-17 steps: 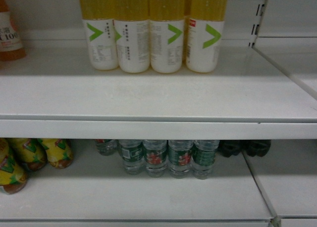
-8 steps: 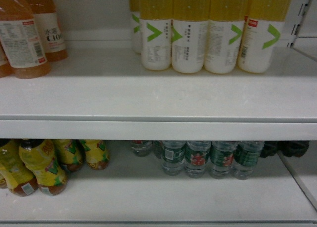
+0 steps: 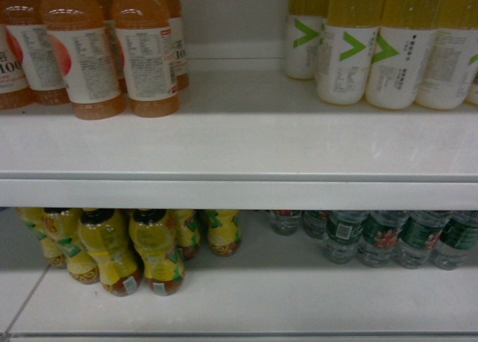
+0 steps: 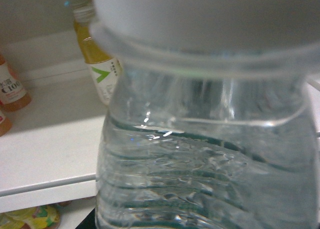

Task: Move water from second to third shelf

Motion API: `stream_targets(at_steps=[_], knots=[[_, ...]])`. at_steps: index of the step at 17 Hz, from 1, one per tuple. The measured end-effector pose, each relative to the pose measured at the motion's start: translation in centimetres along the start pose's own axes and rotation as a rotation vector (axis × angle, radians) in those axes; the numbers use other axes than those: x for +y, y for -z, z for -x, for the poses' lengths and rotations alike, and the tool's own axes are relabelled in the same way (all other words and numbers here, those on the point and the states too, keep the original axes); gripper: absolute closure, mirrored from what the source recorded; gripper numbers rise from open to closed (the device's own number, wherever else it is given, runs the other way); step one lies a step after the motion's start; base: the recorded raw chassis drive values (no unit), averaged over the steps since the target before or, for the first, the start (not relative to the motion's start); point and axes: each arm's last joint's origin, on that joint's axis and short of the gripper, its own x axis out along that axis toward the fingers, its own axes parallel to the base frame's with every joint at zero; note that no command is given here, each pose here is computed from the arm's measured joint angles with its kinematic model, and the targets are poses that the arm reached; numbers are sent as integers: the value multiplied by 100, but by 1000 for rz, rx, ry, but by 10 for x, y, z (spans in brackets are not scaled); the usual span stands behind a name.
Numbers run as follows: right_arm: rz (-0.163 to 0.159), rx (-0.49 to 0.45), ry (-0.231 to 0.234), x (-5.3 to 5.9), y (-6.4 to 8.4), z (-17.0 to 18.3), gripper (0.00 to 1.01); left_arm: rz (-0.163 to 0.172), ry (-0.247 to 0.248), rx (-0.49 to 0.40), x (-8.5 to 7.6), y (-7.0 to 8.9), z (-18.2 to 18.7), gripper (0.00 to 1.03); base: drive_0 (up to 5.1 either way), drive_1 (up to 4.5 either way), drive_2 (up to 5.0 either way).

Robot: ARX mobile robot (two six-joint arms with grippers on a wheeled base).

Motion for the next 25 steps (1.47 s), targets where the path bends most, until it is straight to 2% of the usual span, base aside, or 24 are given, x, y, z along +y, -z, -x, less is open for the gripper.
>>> stream_targets(at_steps=[9, 25], knots=[[0, 1, -1, 0, 0, 0, 58, 0, 0, 2, 0, 0, 0, 5, -485, 158, 333], [0, 1, -2, 0, 0, 0, 58, 0, 0, 0, 0, 0, 0, 5, -503, 241, 241]])
